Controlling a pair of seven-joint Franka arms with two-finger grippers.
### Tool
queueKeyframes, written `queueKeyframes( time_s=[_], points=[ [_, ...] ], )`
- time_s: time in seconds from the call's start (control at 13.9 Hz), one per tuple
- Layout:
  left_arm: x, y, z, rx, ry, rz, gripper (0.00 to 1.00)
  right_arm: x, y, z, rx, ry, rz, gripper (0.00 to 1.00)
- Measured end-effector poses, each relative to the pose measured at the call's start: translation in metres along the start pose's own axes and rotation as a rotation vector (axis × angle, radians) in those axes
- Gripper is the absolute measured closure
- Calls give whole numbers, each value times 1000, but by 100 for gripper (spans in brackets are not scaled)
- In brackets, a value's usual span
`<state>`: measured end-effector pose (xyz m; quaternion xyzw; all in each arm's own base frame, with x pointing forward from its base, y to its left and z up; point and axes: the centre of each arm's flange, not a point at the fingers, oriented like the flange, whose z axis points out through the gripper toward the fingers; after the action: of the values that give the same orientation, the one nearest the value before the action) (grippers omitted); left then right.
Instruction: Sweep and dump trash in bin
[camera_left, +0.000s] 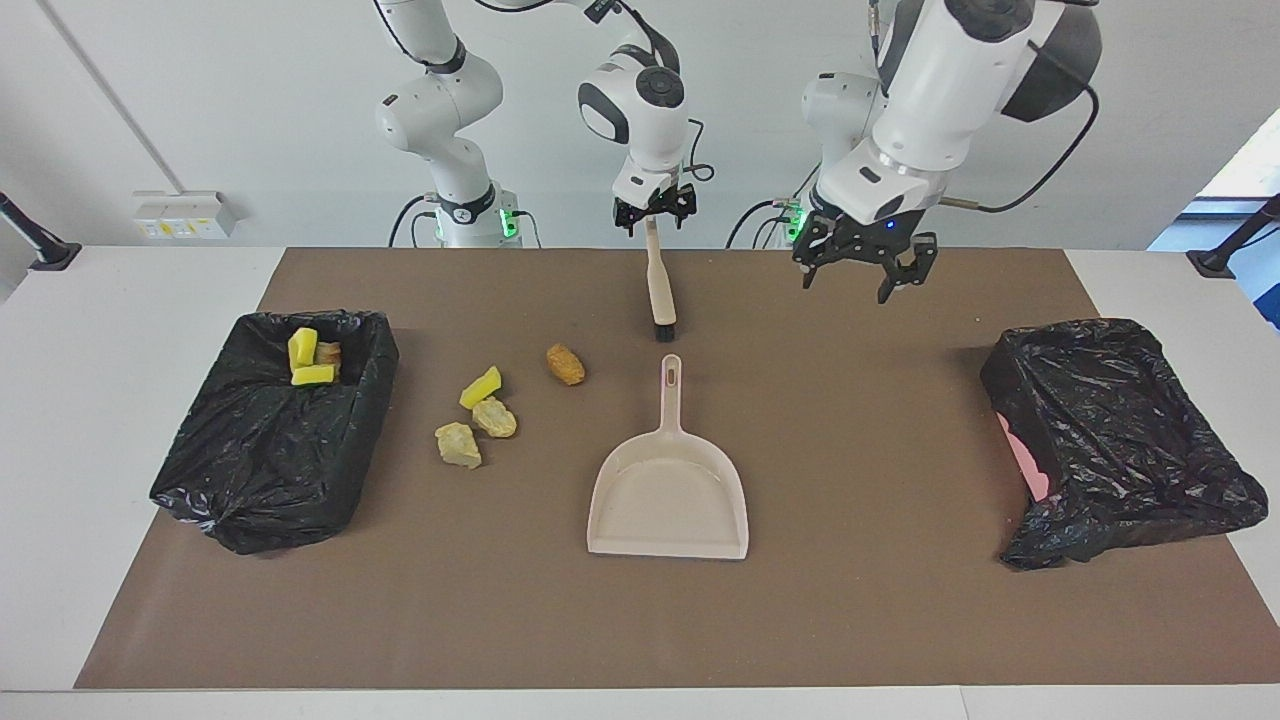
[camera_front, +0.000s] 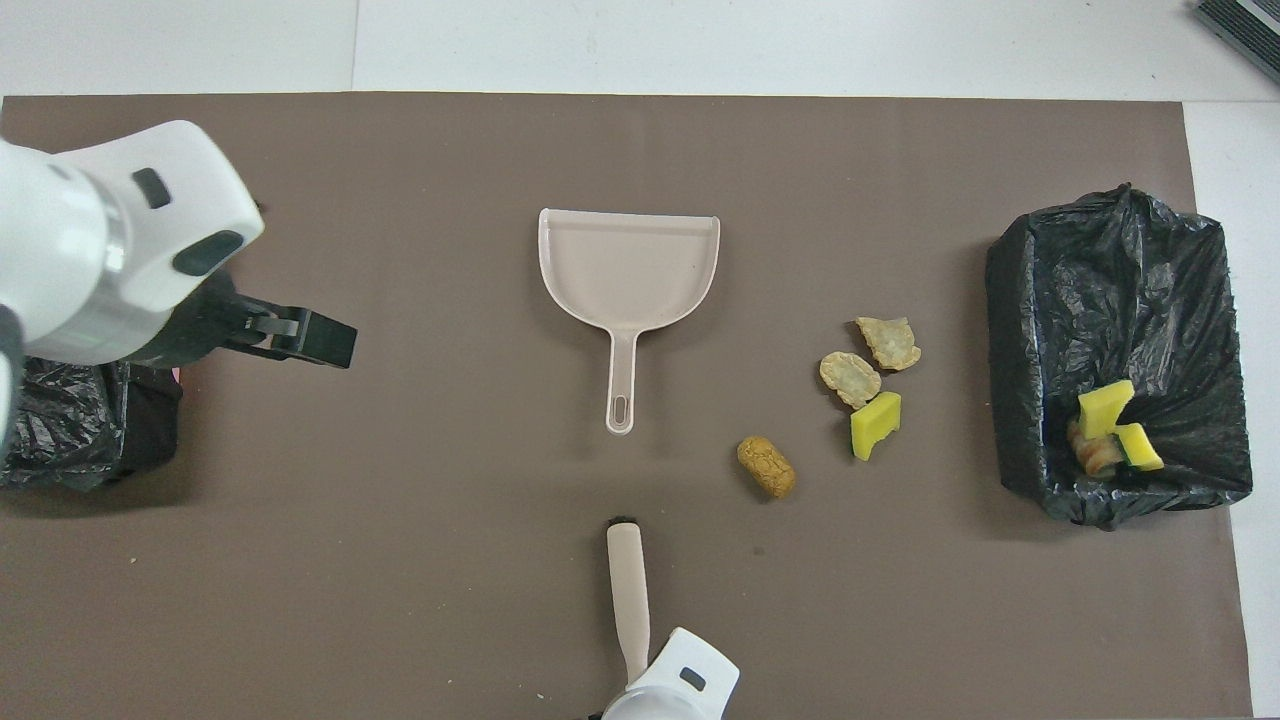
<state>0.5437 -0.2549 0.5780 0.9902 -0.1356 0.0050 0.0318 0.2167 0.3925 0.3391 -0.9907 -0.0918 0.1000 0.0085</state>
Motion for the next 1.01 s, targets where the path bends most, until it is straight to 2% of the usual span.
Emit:
queueKeyframes(
  time_s=[0.07,0.14,0.22,0.43,0.57,0.79,1.01],
  points=[
    [5,15,17,1,0,-7,0,-2,1,3,-5,-4,-1,6],
    [8,32,34,1,-2,-11,0,-3,1,6,-9,-7,-3,6],
    [12,52,53,5,-7,-9,0,-4,2,8,-12,-10,-4,13],
    [18,121,119,32,-5,-36,0,-5,3,9,-15,-13,5,51],
    [18,154,160,49,-4,-43,0,-4,2,8,-12,-10,28,73],
    [24,166,203,54,-3,-49,0,9,1,-10,14,2,59,74],
    [28,165,230,57,-2,-53,0,24,13,-31,2,-25,98,74]
  ],
)
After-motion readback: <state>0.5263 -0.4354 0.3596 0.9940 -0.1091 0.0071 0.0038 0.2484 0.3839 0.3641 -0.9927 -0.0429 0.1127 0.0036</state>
